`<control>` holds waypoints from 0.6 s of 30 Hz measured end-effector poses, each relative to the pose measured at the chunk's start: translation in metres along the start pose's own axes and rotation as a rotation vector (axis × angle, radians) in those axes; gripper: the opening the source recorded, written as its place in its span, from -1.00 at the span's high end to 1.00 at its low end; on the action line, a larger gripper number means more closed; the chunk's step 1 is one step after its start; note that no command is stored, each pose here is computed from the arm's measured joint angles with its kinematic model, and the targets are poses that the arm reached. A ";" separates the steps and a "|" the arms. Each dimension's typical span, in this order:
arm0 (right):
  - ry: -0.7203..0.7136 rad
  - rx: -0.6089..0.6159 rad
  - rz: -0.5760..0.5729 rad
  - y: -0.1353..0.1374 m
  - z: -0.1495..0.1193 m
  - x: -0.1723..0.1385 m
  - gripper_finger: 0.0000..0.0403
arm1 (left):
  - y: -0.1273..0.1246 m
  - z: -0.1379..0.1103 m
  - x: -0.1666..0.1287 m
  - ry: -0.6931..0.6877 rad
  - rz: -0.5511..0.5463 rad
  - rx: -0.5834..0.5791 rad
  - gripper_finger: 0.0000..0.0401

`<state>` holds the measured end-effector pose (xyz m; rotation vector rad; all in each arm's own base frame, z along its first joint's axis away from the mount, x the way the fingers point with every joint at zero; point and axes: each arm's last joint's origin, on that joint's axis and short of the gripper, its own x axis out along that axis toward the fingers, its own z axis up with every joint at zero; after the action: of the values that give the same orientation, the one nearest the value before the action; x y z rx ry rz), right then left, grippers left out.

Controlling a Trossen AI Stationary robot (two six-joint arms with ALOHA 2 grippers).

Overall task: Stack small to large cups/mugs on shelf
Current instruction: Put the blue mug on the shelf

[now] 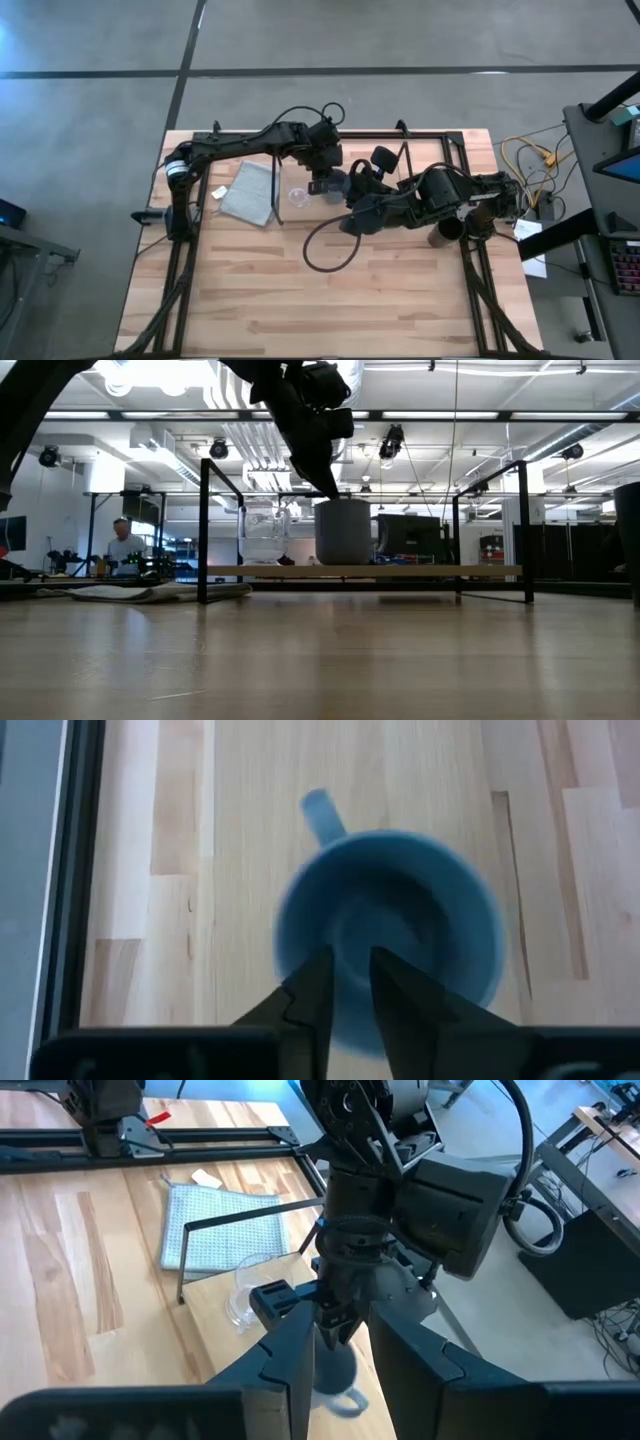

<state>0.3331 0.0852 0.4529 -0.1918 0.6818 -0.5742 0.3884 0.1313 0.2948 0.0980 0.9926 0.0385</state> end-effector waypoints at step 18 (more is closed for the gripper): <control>0.121 0.051 -0.055 -0.007 -0.015 0.000 0.54 | -0.005 0.004 -0.018 -0.028 0.042 -0.037 0.65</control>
<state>0.3206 0.0791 0.4439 -0.1290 0.7796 -0.6594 0.3818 0.1252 0.3110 0.0850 0.9616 0.0941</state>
